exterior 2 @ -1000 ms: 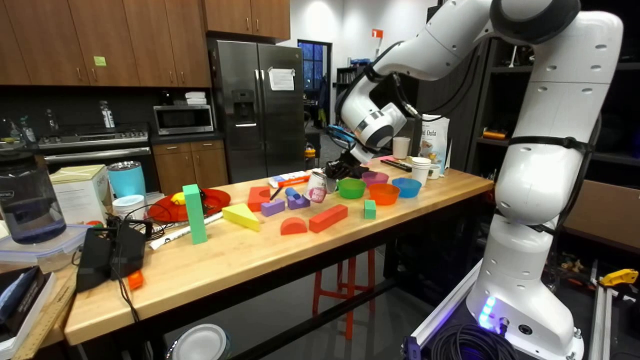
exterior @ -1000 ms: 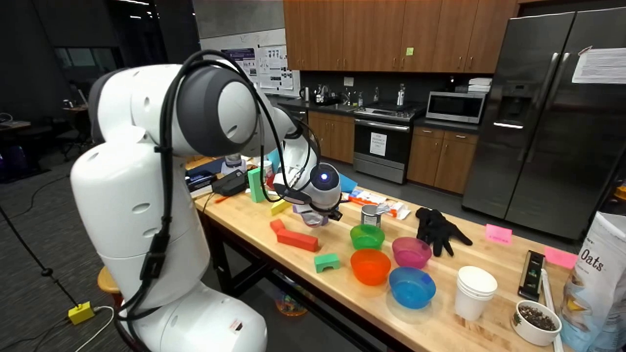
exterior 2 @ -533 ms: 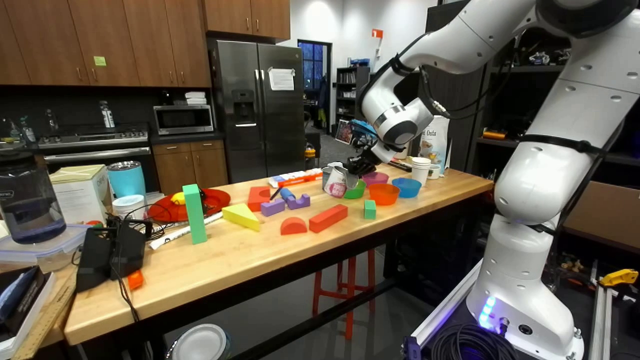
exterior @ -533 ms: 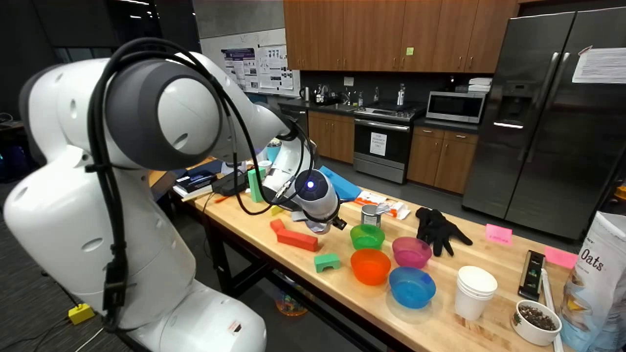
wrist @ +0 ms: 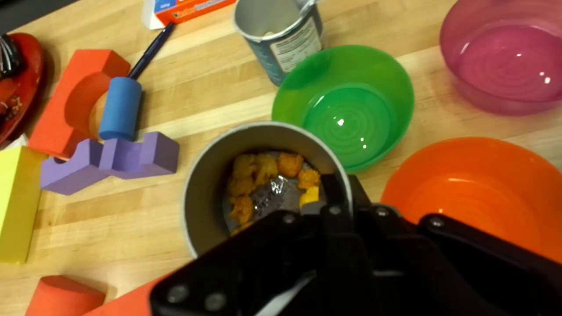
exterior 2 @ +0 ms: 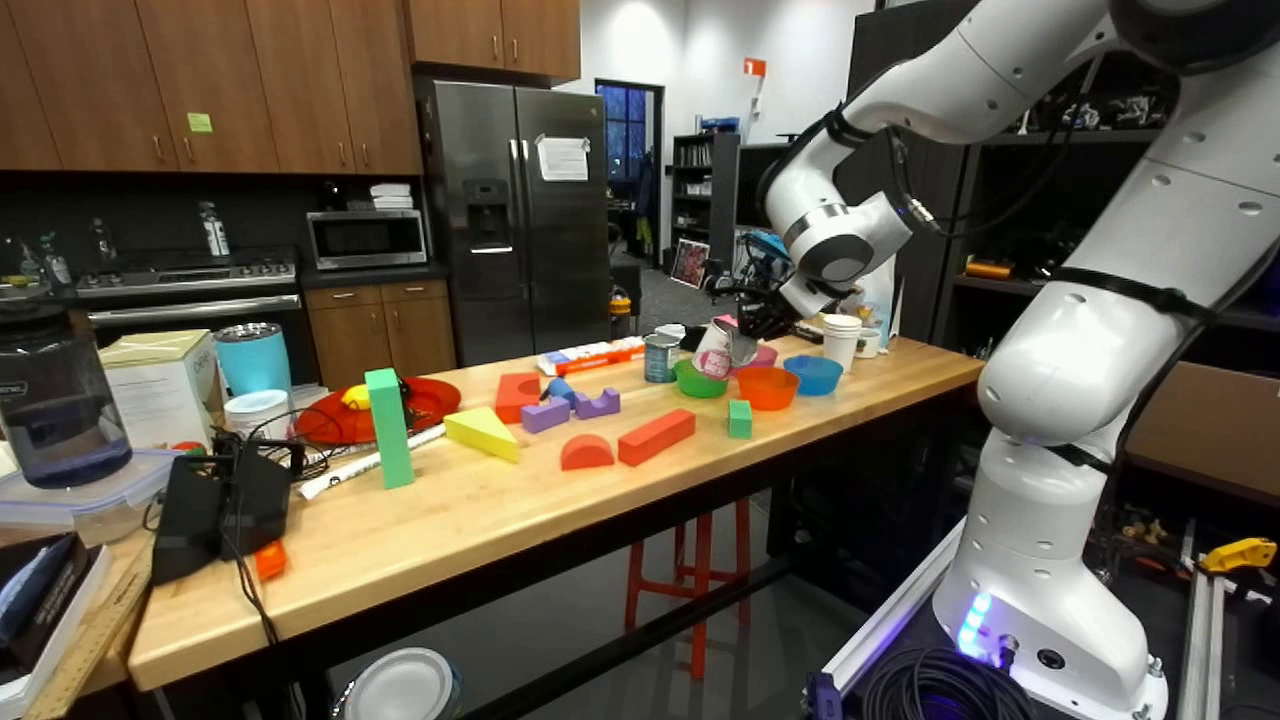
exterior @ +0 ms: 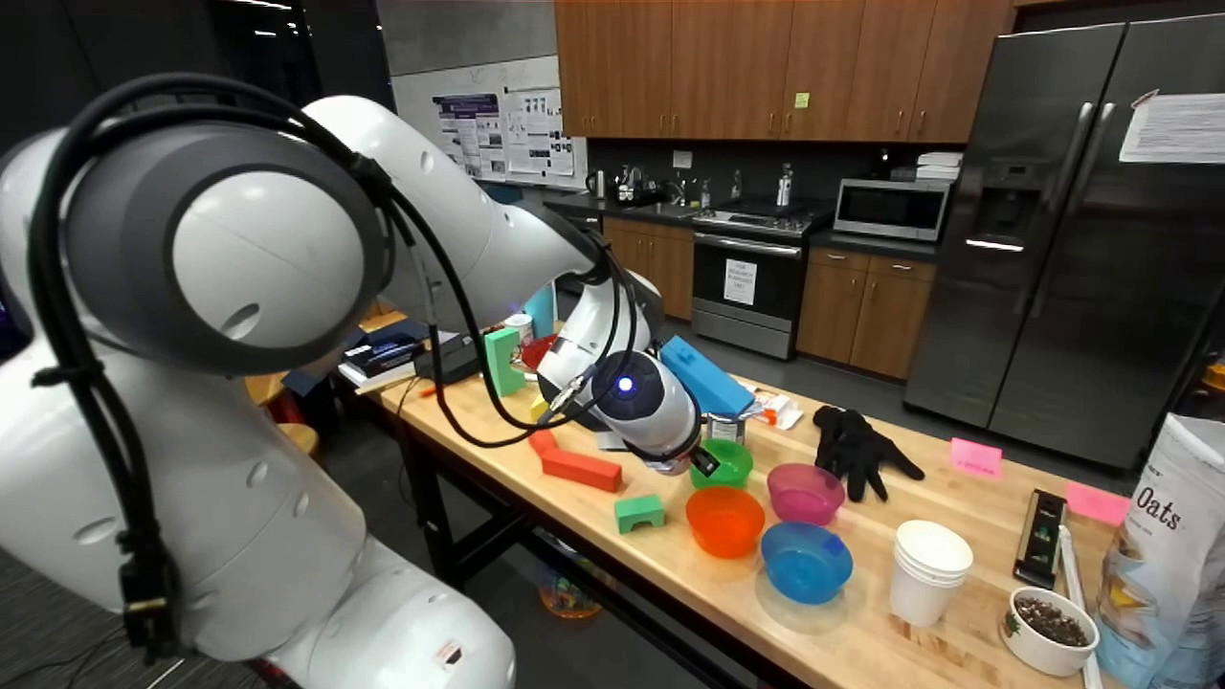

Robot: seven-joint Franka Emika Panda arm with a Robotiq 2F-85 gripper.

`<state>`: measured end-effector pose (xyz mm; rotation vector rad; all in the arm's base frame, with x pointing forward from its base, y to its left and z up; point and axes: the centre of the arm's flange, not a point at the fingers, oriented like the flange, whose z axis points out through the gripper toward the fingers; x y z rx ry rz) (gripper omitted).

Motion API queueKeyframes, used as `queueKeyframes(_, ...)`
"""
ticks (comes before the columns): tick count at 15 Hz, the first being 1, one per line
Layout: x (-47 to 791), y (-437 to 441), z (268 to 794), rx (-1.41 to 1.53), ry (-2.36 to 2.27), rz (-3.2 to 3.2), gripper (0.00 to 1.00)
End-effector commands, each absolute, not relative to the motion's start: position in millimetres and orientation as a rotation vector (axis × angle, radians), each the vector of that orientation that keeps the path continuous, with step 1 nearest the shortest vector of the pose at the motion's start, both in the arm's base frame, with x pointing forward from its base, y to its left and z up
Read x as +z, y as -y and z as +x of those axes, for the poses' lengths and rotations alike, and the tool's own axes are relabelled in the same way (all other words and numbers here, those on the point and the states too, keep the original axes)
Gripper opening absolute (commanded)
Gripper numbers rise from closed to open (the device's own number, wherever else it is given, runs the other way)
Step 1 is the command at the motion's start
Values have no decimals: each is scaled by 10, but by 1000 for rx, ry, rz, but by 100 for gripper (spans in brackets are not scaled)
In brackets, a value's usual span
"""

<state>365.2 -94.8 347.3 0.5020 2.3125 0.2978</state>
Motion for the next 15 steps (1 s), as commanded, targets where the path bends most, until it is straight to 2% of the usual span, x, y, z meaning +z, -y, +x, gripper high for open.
queueKeyframes(1, 3612, 1247, 3555, 247, -2258, 645, 1)
queueKeyframes(15, 3158, 1483, 3549, 247, -2336, 766, 1)
